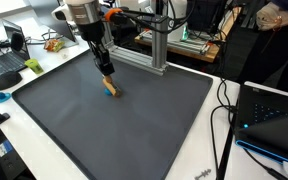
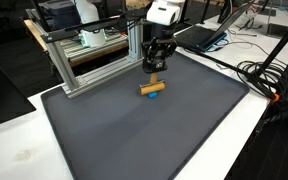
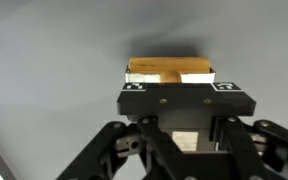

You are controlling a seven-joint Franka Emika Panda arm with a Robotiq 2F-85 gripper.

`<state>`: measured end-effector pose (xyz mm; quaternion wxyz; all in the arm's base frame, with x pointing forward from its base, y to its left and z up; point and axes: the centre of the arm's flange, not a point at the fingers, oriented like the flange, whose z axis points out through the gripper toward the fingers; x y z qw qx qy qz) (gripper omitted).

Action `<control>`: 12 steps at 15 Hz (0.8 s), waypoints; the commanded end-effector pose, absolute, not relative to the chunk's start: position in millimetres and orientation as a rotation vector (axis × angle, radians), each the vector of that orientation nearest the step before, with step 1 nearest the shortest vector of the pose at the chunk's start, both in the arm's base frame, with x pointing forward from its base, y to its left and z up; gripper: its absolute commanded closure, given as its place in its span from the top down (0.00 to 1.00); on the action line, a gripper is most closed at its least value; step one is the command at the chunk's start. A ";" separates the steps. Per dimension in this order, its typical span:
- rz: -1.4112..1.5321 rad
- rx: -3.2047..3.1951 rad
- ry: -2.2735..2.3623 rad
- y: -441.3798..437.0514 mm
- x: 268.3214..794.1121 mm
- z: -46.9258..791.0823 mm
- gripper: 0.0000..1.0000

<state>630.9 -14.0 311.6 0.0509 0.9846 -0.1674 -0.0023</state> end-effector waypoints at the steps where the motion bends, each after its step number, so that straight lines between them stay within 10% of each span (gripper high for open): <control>1: 0.080 3.011 -0.524 -21.6 641.7 304.3 0.23; 12: 0.088 3.016 -0.514 -25.0 649.4 296.4 0.23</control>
